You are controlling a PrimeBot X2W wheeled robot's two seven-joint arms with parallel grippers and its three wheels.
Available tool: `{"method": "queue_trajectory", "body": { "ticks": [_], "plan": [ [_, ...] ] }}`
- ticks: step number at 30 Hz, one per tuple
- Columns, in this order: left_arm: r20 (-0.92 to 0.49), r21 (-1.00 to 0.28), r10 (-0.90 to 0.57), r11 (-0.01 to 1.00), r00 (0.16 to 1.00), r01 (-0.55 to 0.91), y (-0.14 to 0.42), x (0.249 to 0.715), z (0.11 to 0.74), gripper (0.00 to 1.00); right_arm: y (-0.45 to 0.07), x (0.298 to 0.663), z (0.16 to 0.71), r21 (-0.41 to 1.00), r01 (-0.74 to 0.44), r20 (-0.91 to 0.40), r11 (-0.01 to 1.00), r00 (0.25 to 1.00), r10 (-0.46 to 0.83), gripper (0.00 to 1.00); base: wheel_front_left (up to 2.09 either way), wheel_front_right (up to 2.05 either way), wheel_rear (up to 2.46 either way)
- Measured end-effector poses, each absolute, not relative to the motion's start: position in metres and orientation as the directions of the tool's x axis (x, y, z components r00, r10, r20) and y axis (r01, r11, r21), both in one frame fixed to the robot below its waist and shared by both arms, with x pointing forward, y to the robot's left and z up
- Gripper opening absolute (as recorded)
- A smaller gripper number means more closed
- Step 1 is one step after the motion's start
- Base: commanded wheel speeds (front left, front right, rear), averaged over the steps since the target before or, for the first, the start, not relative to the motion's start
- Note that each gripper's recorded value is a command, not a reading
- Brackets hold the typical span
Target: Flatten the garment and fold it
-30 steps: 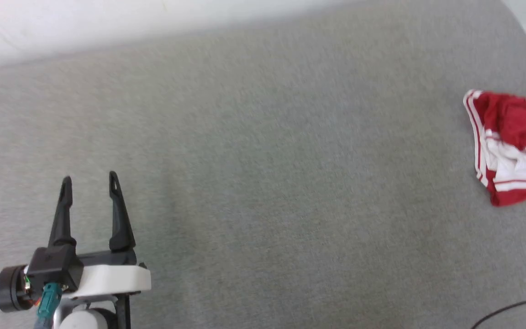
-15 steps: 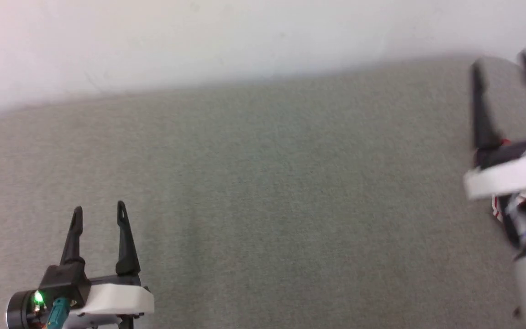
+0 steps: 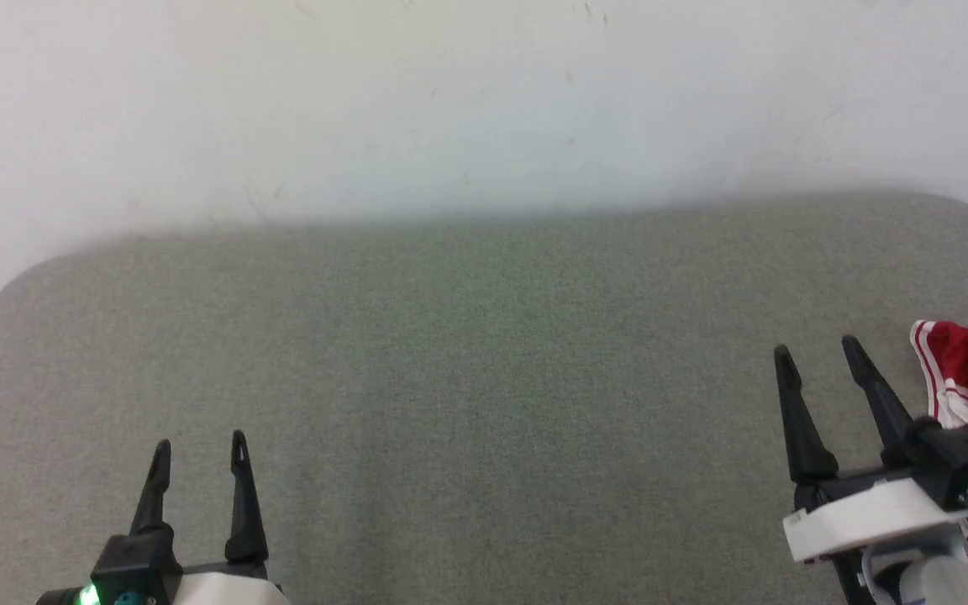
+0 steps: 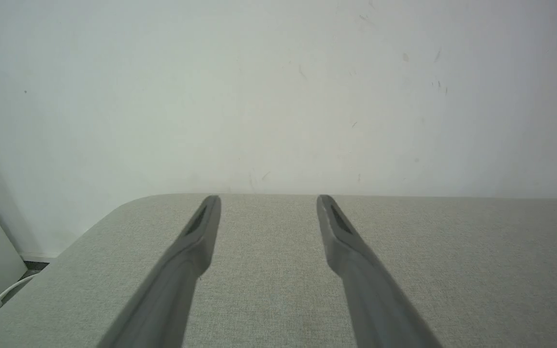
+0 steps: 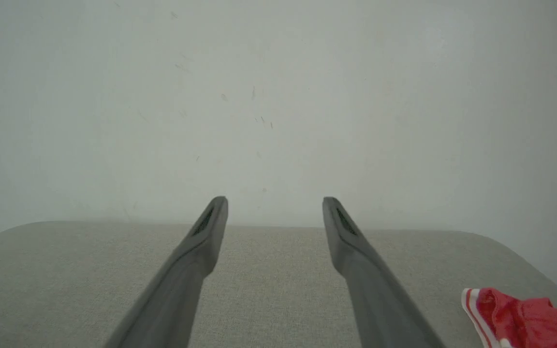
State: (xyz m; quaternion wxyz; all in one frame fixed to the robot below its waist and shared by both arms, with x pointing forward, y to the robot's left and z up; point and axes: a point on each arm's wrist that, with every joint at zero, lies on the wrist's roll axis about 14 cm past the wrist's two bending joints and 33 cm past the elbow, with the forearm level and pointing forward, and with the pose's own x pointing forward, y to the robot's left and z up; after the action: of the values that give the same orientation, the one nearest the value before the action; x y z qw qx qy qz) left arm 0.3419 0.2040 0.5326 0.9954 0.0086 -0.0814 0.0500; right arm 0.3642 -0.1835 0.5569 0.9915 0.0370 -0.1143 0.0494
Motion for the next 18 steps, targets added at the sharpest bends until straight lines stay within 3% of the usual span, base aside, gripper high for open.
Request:
{"method": "queue_trajectory", "body": {
  "ticks": [9, 18],
  "plan": [
    [0.170, 0.013, 0.085, 0.996, 0.982, -0.089, 0.202, 0.322, 0.533, 1.00, -0.177, 0.341, 0.548, 0.064, -0.116, 0.214, 0.991, 0.972, 0.100, 1.00, 0.00, 0.00, 0.00],
    [0.163, 0.009, 0.089, 0.996, 0.983, -0.091, 0.202, 0.316, 0.531, 1.00, -0.170, 0.342, 0.550, 0.062, -0.133, 0.219, 0.989, 0.969, 0.117, 1.00, 0.00, 0.00, 0.00]
  ]
}}
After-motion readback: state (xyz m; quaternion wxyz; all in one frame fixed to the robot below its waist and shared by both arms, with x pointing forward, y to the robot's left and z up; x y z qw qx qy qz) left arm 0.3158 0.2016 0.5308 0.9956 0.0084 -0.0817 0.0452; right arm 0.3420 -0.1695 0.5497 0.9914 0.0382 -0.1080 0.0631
